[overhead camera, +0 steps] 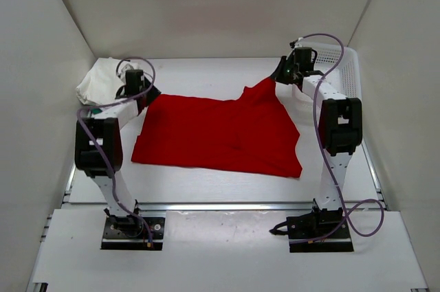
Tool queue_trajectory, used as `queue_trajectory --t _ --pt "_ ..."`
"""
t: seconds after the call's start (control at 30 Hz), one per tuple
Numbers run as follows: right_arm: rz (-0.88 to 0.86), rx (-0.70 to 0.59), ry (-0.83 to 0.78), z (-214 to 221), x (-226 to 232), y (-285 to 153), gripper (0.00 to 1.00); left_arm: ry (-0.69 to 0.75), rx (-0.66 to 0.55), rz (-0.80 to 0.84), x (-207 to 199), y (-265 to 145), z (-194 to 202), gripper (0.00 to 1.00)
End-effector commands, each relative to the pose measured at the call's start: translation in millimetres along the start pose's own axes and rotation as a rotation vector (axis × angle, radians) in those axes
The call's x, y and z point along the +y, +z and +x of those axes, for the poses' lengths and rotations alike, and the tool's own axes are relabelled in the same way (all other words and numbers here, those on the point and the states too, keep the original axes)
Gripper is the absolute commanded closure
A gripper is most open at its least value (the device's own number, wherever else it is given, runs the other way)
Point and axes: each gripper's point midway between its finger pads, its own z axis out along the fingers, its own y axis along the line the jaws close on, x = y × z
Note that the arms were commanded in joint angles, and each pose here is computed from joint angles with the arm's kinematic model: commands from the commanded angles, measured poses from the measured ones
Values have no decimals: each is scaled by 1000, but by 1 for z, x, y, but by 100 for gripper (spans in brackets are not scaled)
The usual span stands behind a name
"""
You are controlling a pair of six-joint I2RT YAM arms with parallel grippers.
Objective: Fold and stack the t-shirts
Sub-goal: Grap the side of the flattened tshirt furthest away from the robot with both arms
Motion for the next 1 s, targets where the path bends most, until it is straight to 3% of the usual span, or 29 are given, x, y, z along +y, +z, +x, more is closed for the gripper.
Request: queue_trajectory --t 0.0,0.07,0.2,0.4,0.43,0.8,0.97 --pt "-38 -36 -31 -12 10 -1 100 144 -46 -106 -1 15 -23 51" --pt "-50 -32 -29 -11 13 -2 100 209 -66 -148 -10 38 -41 51" --pt "-63 -32 -32 -8 19 -1 100 309 18 -231 -10 72 -42 49" --pt "-95 -23 -14 -1 21 0 100 418 93 -276 -10 95 -45 45" --pt "-105 -18 -7 0 22 -1 100 418 131 -301 0 100 -32 45" --pt "-126 -10 4 10 22 -3 100 403 138 -335 17 98 -44 43" --pt "-123 13 6 20 21 -2 100 338 95 -272 7 87 -56 29"
